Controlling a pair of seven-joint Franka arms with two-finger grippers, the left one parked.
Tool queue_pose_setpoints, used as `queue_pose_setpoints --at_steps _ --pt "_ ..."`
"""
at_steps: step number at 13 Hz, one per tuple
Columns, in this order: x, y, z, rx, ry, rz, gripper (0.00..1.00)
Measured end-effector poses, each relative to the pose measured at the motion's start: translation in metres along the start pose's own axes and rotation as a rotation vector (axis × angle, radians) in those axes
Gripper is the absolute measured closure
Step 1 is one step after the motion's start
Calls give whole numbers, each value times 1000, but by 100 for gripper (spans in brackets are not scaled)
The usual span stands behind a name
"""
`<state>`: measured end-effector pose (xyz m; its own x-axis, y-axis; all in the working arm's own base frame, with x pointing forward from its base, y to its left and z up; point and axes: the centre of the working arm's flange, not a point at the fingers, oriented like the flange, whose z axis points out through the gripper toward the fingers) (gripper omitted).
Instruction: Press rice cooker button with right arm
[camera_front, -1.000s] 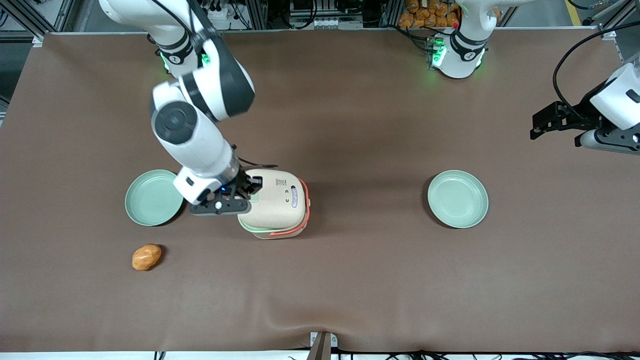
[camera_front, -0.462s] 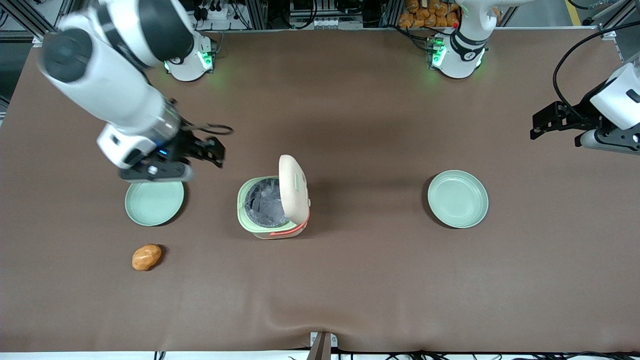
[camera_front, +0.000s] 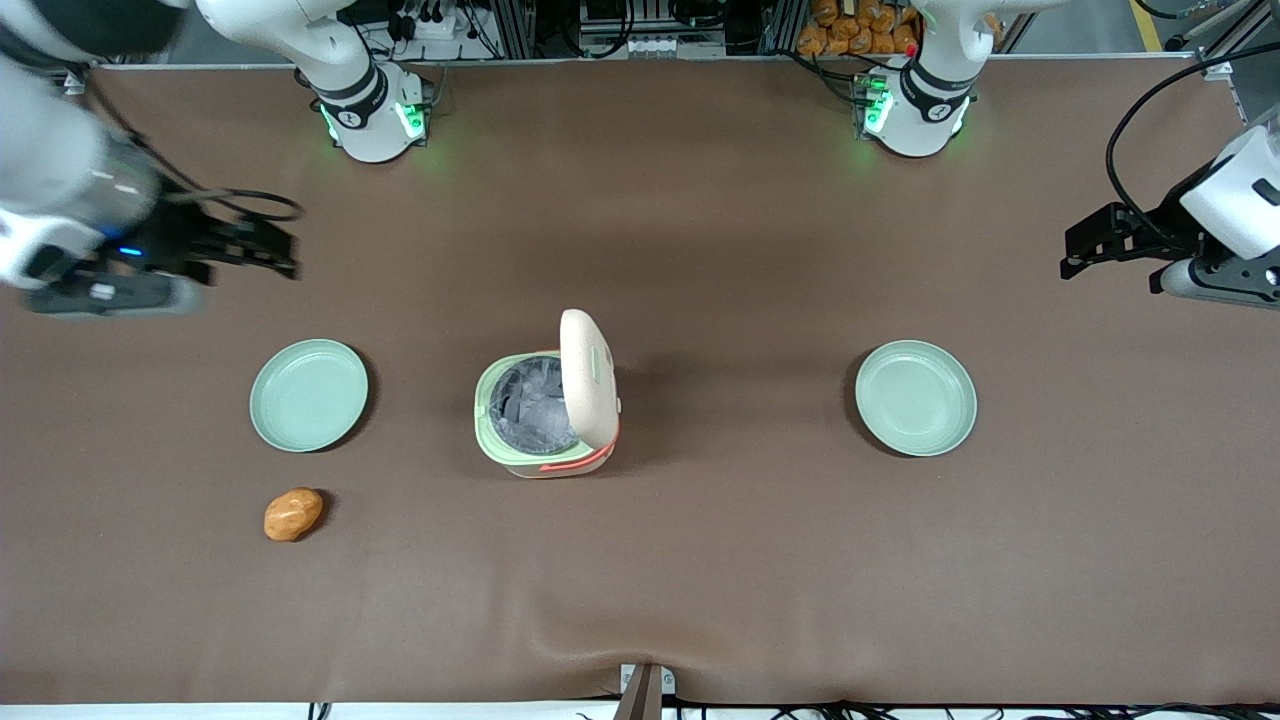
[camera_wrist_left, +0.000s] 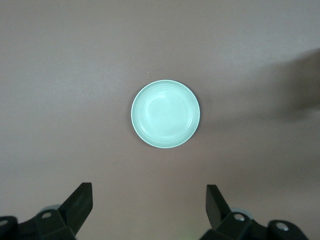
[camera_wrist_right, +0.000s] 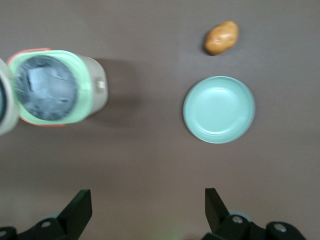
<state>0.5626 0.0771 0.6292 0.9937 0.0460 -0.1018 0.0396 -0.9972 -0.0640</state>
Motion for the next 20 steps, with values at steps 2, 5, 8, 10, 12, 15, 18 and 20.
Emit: queue_pose_setpoints --at_steps 2,5,8,10,12,15,18,20 --pt "-6 53 -11 2 3 -18 0" --pt "-11 105 -14 -12 4 -52 0" --pt "-9 106 -11 -17 2 -57 0" --pt "-8 104 -11 -19 2 -60 0" --pt "-8 104 -11 -19 2 -60 0" --pt "-8 103 -11 -19 3 -63 0" --pt "-8 101 -11 -19 3 -66 0" --pt "-8 101 -12 -20 5 -66 0"
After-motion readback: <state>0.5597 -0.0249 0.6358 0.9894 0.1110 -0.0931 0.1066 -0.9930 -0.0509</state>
